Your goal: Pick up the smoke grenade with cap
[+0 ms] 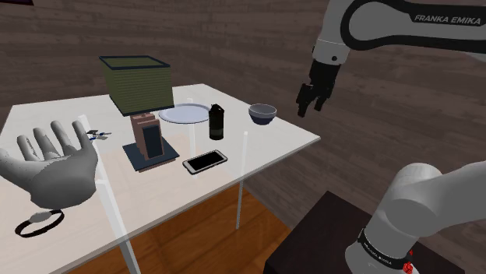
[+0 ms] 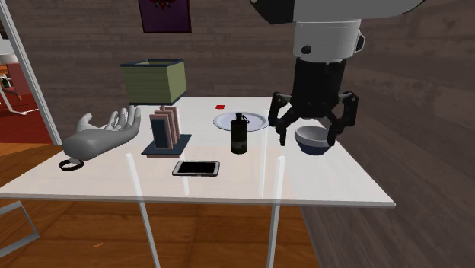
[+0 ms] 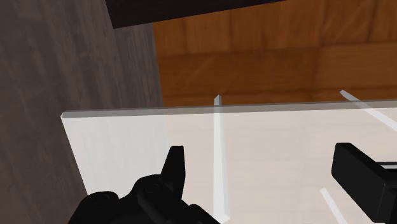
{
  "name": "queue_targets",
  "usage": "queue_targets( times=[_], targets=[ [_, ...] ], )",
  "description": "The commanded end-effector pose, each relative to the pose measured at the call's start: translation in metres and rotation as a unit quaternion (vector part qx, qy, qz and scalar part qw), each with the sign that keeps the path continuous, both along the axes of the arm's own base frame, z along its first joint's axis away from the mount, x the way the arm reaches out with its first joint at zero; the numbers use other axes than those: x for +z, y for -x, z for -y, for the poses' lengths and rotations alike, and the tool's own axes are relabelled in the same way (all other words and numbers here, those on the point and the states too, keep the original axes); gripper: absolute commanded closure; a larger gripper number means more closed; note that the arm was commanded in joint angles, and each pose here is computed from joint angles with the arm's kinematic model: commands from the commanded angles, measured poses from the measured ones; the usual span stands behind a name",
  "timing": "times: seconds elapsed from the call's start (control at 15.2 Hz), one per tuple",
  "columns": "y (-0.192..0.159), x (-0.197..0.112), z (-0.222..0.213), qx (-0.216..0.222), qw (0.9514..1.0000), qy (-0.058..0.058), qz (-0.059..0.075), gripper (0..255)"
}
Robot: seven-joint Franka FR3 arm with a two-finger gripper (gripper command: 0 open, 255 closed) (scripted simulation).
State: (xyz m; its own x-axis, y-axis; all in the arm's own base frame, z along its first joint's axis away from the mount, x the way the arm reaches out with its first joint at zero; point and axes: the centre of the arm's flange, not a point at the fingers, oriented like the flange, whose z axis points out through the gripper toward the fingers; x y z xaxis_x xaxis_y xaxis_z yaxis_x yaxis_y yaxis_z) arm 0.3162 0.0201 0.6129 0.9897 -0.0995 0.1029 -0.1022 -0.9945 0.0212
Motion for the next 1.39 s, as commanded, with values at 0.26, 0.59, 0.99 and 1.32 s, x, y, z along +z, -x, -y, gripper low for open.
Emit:
queue_targets(
  times=[0.26,0.59,0.99,1.32],
  targets=[
    [-0.047,-0.007,-0.028,-0.027,0.9996,0.003,-0.004,0],
    [-0.107,-0.017,-0.059,-0.061,0.9981,0.008,-0.009,0],
    [-0.183,-0.03,-0.091,-0.101,0.9947,0.013,-0.016,0],
    [-0.247,-0.042,-0.113,-0.134,0.9906,0.017,-0.021,0]
  ],
)
